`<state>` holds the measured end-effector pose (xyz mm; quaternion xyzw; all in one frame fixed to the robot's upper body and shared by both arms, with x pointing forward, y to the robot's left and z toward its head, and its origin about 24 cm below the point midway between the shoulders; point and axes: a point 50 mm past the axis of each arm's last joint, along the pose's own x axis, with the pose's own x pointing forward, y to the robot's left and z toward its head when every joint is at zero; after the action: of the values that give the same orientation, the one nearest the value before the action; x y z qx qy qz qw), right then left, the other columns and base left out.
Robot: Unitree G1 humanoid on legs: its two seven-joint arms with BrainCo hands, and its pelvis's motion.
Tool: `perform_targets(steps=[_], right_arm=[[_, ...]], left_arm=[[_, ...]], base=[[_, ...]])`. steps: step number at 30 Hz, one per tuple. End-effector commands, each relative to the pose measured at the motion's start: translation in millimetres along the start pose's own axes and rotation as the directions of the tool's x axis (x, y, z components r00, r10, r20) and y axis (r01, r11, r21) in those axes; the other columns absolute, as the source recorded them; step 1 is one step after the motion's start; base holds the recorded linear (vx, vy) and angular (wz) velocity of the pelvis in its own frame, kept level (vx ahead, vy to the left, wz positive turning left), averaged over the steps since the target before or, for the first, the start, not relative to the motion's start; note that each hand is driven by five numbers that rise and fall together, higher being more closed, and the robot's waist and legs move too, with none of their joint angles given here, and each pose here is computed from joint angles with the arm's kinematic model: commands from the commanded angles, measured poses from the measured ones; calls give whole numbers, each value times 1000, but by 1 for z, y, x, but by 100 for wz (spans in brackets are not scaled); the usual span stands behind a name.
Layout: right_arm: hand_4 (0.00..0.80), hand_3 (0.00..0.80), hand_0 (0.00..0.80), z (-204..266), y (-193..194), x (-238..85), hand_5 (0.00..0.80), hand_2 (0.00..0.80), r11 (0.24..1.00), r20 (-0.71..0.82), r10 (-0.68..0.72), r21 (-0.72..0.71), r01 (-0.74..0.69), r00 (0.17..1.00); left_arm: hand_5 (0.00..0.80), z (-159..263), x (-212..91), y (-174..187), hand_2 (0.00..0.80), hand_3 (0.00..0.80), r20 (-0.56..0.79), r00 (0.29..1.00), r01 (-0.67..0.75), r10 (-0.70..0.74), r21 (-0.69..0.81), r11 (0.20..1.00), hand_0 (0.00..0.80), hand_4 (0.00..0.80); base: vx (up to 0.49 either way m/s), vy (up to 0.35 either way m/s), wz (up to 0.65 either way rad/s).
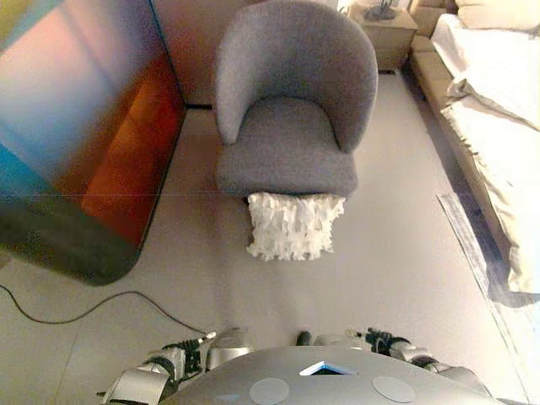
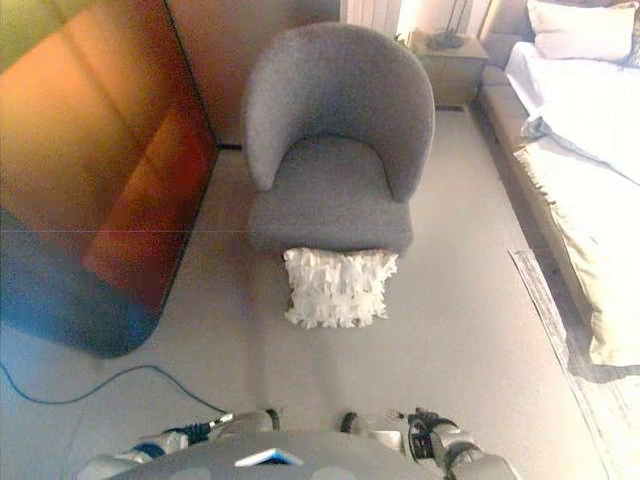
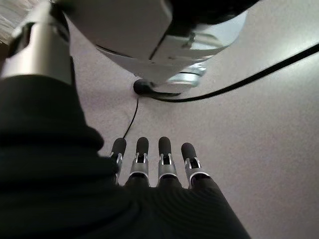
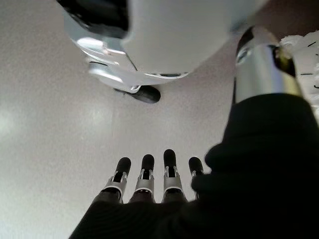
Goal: Pick up the cushion and take it to the sofa
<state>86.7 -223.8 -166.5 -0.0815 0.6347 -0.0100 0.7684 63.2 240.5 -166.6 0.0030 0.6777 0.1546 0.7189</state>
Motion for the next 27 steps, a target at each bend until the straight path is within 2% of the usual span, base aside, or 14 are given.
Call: perform_targets(steps=[1, 6, 11, 18, 22, 27], right_arm=[[0, 0, 0, 6, -9, -1, 0, 0, 1000, -8, -18, -6, 17, 1000], [0, 0, 0, 2, -11, -1, 0, 0, 999, -19, -29, 16, 29, 999], [0, 0, 0, -12, -14, -1, 0, 0, 998, -73, -49, 21, 51, 996], [0, 0, 0, -25, -12, -2, 0, 0, 998, -144, -59, 22, 63, 988], [0, 0, 0, -22, -6, -1, 0, 0, 999, -114, -43, 27, 46, 993], [0, 0, 0, -5, 2, 0, 0, 0, 999, -32, -12, 44, 14, 999]], left_arm=[[0, -18, 1, -17, 0, 0, -46, 998, 41, -40, 15, 999, 0, 0], [0, -28, 2, -11, 0, 0, -63, 998, 32, -32, 7, 999, 0, 0], [0, -42, 2, -12, 0, 0, -95, 994, 62, -58, 38, 997, 0, 0], [0, -45, 2, -12, 0, 0, -140, 988, 67, -62, 31, 997, 0, 0], [0, -35, 2, -5, 0, 0, -110, 993, 54, -52, 20, 998, 0, 0], [0, -12, 1, 6, 0, 0, -57, 998, 19, -16, 55, 998, 0, 0]], base=[[77, -35, -19], [260, 31, 0], [473, 101, 8], [575, 176, -37], [571, 213, -21], [489, 140, 13]])
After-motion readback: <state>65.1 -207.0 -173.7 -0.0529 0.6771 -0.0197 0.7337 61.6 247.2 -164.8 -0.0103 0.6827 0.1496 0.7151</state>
